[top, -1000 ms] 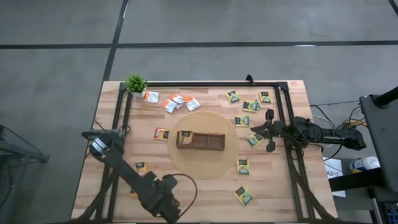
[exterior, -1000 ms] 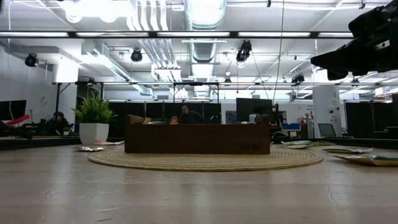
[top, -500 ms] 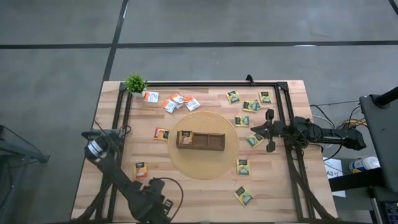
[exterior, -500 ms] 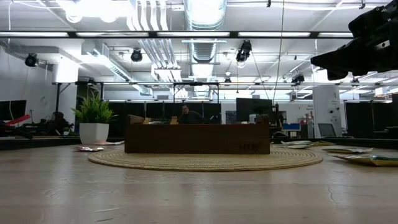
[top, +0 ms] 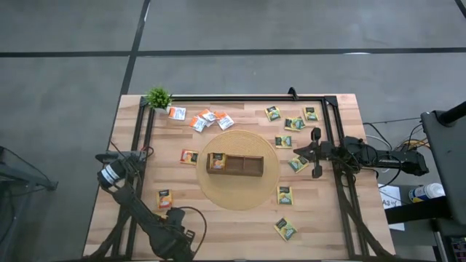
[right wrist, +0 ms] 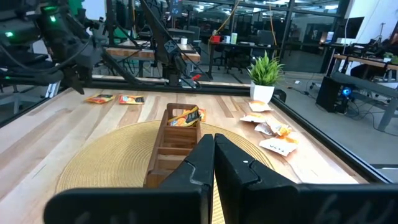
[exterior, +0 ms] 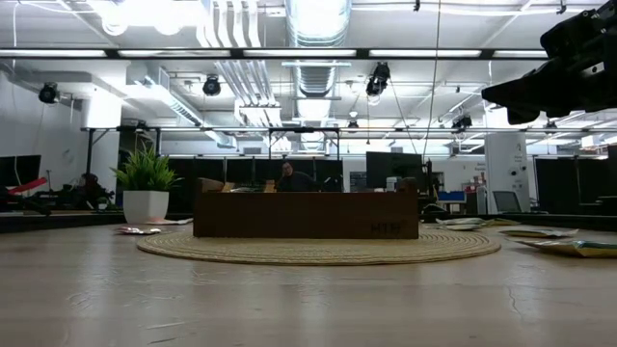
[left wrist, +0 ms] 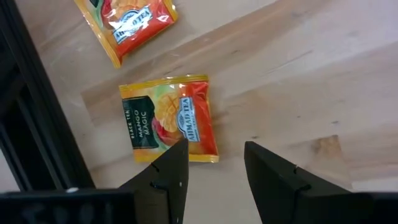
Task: Pick & Place Tea
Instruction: Put the bottom mango tea sachet into the left section of the wooden organizer
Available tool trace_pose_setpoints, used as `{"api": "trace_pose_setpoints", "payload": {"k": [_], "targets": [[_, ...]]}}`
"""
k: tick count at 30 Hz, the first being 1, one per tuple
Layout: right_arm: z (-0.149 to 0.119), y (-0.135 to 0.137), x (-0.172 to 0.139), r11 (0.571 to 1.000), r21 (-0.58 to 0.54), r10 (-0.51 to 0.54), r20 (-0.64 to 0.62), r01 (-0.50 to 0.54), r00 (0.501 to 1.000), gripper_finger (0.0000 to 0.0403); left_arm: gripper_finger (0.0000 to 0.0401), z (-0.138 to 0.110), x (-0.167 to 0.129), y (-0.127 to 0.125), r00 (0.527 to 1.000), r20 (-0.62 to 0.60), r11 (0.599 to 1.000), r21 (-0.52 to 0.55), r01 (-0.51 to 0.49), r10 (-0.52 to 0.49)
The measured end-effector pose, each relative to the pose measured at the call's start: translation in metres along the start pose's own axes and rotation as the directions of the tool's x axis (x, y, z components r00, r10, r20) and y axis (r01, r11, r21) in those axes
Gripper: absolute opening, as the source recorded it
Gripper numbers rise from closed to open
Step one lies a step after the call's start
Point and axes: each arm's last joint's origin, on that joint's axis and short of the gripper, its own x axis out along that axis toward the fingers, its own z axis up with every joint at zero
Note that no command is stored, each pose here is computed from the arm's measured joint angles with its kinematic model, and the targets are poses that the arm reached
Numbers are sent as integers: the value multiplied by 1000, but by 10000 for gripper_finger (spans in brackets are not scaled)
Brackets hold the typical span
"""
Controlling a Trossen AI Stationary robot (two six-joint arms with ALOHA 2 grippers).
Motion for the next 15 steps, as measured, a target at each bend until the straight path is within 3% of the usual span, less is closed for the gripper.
{"api": "trace_pose_setpoints", "payload": {"k": [15], "targets": [[0,0,0,1000,0,0,0,0,1000,9,149,4,32,7,999,-28,999,-5,-35,35]]}}
